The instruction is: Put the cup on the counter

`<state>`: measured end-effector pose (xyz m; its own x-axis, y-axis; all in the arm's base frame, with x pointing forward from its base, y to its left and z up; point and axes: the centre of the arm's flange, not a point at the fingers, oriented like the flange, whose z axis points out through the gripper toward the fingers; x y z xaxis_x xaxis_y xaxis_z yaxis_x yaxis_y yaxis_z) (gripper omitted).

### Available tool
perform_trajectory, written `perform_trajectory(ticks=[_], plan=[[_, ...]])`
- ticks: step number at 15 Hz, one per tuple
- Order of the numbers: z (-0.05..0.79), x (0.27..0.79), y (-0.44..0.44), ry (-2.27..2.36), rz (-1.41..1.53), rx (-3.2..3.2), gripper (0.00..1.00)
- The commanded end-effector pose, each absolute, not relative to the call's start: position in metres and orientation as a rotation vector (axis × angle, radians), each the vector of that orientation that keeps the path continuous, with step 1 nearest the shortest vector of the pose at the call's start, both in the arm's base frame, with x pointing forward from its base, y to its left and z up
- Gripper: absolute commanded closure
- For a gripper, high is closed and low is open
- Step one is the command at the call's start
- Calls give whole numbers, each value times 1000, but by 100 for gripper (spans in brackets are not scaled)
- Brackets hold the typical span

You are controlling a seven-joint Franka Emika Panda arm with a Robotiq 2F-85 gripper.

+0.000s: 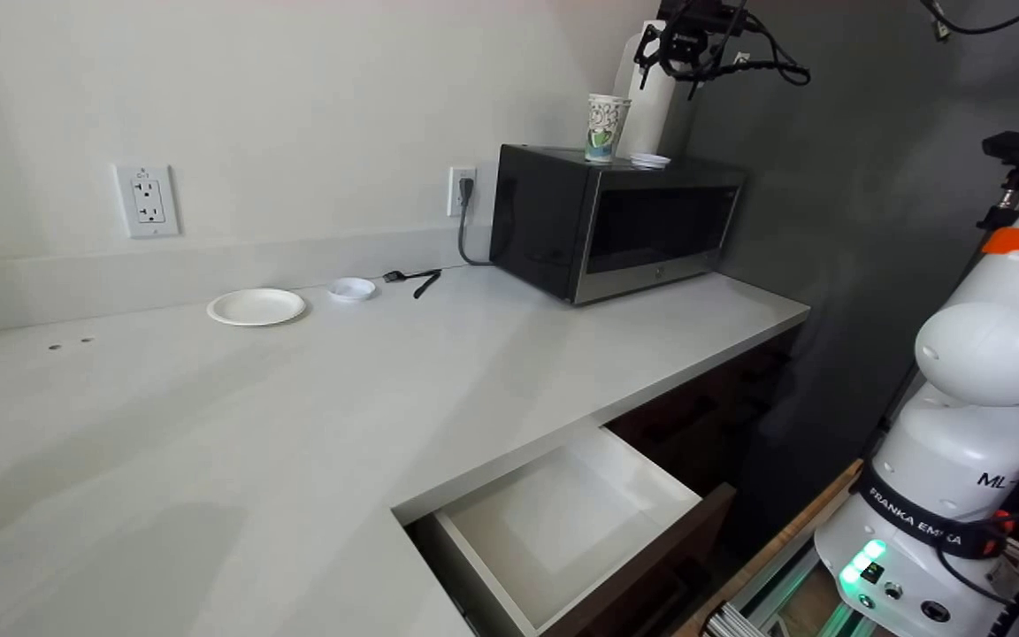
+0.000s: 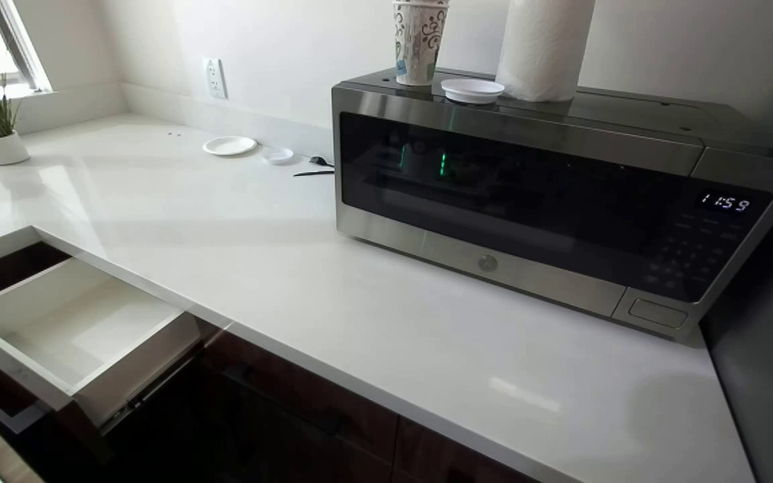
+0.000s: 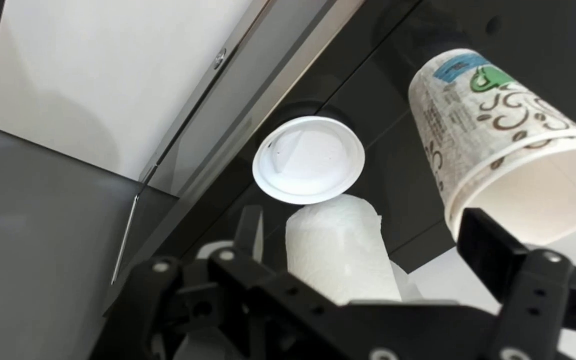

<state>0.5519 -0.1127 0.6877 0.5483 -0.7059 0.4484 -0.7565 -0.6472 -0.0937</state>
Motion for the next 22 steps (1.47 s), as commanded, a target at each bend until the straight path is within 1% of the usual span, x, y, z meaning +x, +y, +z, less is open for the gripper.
perform_trajectory(ticks=[1,8,12,16,17,18,19,20,22], plan=[[674,561,-114,-1259,637,2794,0],[679,577,-104,-1233,661,2880,0],[677,598,-101,-1311,709,2826,0],[666,615,-101,-1383,678,2767,1],[662,618,-102,-1391,656,2759,25],[660,619,-102,-1401,650,2747,26],[657,620,-102,-1404,641,2743,29],[656,620,-102,-1410,631,2740,39],[655,620,-102,-1407,625,2733,54]])
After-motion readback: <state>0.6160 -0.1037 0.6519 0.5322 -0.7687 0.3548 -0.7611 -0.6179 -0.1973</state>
